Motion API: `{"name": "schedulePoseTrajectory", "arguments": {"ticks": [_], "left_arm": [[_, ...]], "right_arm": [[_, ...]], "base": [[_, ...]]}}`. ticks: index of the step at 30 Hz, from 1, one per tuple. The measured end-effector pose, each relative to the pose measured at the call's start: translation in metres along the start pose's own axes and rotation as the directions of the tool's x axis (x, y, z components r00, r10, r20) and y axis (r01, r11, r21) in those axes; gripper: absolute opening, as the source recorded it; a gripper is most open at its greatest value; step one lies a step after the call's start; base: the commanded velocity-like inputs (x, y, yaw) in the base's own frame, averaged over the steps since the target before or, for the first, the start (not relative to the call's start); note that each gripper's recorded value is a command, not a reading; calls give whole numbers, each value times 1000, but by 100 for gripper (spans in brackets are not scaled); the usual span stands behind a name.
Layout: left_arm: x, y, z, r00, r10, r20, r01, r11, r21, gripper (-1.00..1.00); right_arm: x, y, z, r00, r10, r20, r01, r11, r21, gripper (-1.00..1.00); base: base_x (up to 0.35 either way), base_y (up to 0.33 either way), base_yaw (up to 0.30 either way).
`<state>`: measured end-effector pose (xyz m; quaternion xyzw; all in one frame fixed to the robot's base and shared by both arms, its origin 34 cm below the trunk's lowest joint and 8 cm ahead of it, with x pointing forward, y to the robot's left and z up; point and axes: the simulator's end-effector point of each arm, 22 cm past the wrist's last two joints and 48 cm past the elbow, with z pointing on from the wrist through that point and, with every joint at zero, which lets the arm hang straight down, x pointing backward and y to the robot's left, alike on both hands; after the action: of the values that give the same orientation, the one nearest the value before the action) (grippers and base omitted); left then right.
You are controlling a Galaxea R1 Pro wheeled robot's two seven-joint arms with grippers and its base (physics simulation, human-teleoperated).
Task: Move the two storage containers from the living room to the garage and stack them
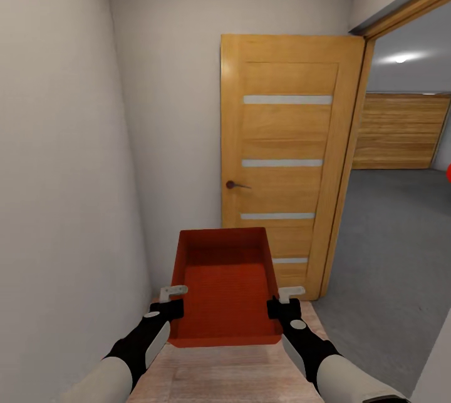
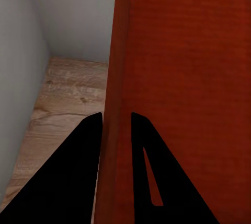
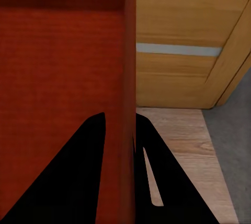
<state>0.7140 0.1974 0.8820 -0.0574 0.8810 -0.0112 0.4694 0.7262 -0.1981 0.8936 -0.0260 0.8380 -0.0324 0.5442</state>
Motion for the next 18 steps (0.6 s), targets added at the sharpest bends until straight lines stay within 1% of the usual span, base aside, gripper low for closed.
{"name": "schedulePoseTrajectory", "arguments": {"ticks": [18], "left_arm": [[0,0,0,1000,0,0,0,1000,0,-100]], "right_arm": [[0,0,0,1000,0,0,0,1000,0,-100]], "base": [[0,0,-283]]}}
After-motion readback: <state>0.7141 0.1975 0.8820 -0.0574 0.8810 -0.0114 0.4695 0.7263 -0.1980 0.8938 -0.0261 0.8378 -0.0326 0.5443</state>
